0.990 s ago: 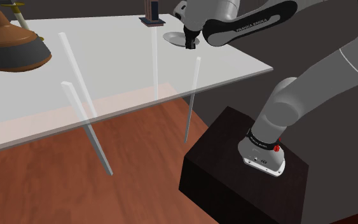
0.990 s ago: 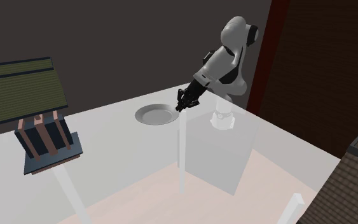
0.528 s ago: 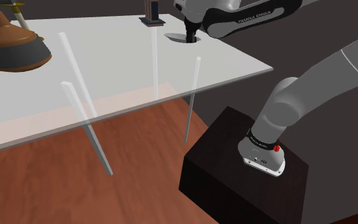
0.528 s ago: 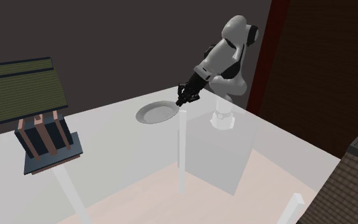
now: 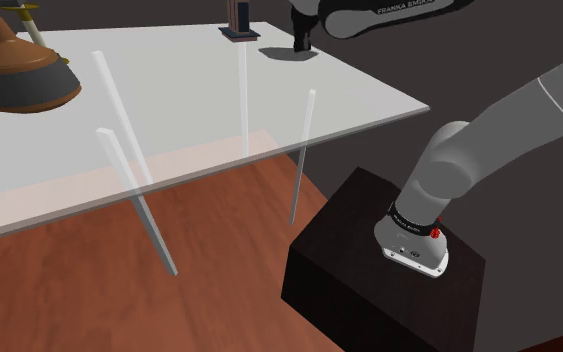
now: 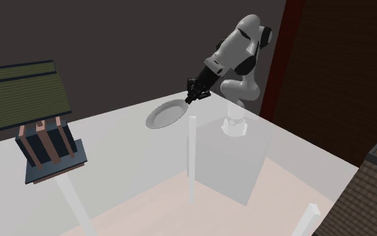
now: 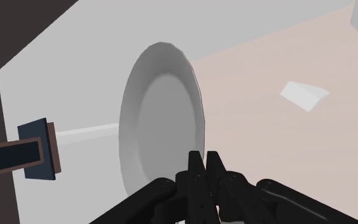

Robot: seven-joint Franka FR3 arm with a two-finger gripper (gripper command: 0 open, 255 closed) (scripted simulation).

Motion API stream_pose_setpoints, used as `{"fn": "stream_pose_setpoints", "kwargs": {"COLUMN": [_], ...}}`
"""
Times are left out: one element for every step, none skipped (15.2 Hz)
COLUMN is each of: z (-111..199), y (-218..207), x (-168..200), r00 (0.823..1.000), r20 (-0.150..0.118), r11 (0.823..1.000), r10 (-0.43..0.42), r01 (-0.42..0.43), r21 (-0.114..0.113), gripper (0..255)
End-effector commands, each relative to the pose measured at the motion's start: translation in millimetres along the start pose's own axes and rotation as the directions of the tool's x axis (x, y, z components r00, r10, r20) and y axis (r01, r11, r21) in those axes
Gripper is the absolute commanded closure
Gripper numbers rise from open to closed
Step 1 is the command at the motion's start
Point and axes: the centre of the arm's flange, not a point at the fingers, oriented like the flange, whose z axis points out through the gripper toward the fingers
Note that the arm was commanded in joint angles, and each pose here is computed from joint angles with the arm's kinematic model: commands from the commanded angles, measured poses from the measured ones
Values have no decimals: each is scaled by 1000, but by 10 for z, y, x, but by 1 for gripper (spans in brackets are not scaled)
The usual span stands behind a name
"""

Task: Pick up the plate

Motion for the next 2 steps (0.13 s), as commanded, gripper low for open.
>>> {"fn": "stream_pose_setpoints", "kwargs": {"z": [-50,-50], "y": [32,32], "x": [-16,-16], "r00": [1000,1000], "r20": [0,0], "r11": [1000,1000], "r10": [0,0], "r01": [0,0], "r21": [0,0], "gripper": [255,255]}}
